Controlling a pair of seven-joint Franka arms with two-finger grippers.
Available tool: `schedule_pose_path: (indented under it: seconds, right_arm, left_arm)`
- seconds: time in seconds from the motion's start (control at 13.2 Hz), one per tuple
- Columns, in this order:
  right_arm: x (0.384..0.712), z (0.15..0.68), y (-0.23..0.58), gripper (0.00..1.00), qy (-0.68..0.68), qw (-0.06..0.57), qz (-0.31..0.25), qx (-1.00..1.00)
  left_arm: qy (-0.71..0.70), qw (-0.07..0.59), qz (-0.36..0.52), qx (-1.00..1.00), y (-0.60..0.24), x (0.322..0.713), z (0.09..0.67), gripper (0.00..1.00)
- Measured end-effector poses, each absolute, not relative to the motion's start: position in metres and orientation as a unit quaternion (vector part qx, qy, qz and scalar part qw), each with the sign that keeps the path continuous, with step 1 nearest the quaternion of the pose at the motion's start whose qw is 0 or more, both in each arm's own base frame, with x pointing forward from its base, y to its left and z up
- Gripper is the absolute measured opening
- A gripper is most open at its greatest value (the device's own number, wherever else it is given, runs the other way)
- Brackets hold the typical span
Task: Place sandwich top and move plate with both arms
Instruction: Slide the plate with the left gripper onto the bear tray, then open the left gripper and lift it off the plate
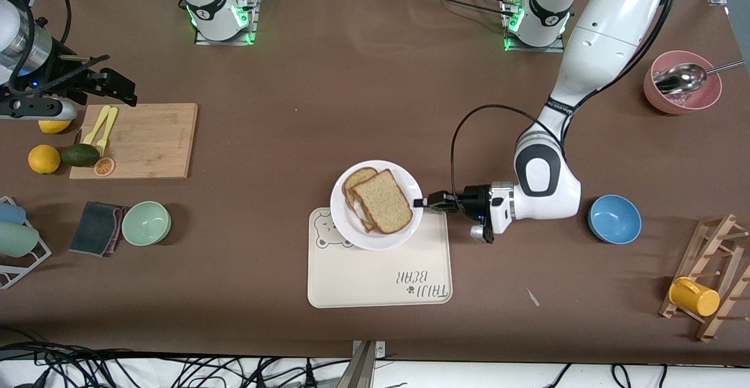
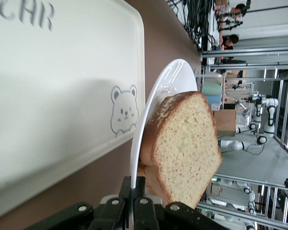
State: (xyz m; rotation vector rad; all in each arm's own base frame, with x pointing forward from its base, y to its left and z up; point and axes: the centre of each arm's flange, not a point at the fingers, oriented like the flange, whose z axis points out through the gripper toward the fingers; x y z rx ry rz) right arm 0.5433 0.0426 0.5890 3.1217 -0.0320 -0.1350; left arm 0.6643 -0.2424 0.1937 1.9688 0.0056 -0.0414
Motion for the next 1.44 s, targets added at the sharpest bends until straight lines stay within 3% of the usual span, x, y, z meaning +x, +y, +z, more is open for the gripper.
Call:
schedule_pose_path:
  seconds: [0.53,1.44]
  right_arm:
    - [0.544,0.589,0.042,1.0,-0.01,0.008,-0.043,0.999]
    - [0.544,0.588,0.042,1.0,-0.01,0.008,-0.043,0.999]
  left_arm:
    - [0.043,0.515,0.007,0.856,-0.227,0.724,0.155,0.04]
    - [0.057,0.501,-0.002,0.863,-0.23,0.725,0.121,0.05]
